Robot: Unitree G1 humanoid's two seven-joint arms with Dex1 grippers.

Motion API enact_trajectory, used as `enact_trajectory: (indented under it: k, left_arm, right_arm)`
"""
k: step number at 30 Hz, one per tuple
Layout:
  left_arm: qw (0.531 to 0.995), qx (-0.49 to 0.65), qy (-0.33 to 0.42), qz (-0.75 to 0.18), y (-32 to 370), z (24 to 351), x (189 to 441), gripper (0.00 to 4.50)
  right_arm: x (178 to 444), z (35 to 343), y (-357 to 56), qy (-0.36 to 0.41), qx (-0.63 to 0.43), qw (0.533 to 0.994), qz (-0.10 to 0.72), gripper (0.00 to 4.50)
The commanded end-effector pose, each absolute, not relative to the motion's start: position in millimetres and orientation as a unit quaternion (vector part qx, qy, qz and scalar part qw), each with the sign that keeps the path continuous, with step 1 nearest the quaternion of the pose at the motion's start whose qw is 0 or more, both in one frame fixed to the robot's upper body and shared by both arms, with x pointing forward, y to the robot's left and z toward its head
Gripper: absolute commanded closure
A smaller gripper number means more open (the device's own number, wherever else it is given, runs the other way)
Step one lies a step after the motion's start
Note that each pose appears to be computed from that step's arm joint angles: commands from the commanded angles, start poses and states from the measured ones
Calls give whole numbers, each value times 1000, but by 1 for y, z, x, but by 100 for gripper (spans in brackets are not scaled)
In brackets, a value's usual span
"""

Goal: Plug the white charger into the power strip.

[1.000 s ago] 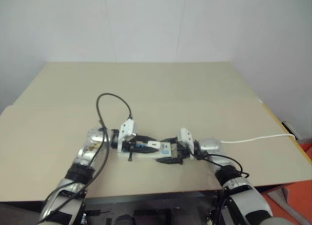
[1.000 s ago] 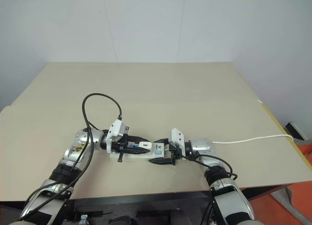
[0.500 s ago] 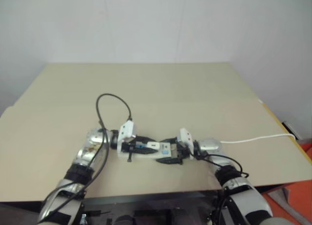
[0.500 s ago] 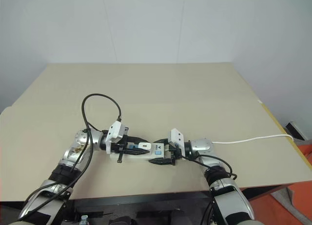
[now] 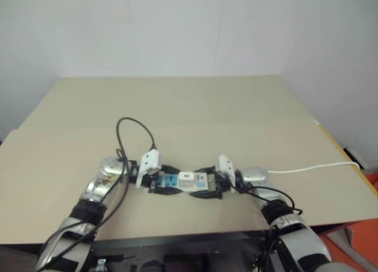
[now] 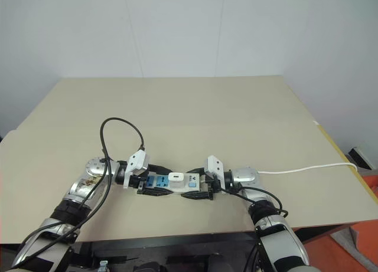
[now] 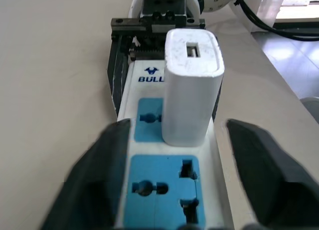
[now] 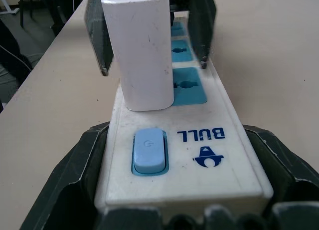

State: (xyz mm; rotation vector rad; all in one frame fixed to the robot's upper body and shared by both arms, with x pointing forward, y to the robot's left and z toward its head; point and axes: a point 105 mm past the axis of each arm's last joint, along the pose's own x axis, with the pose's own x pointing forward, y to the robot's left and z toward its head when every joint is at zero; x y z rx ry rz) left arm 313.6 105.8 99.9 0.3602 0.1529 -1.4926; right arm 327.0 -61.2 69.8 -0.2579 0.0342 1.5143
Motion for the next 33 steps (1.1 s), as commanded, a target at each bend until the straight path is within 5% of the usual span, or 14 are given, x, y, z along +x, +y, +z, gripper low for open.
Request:
enact_trajectory:
  k: [1, 6, 14, 15, 17, 33]
  left_arm:
    - [725, 159, 79, -665, 106, 95, 316, 2]
    - [725, 160, 38, -668, 110, 130, 321, 2]
    - [707, 149, -27, -691, 153, 230, 324, 2]
    - [714, 161, -26, -681, 158, 232, 328, 0]
    - [719, 178, -20, -672, 163, 231, 332, 0]
    - [719, 198, -13, -666, 171, 222, 335, 0]
  right_arm:
    - [328, 71, -61, 15, -120, 718, 685, 109]
    - [327, 70, -60, 15, -120, 718, 685, 109]
    - [328, 70, -63, 22, -114, 725, 679, 109]
    - [328, 71, -64, 21, -116, 726, 678, 36]
    - [328, 72, -66, 22, -119, 725, 678, 2]
    - [313, 139, -138, -33, -182, 785, 591, 2]
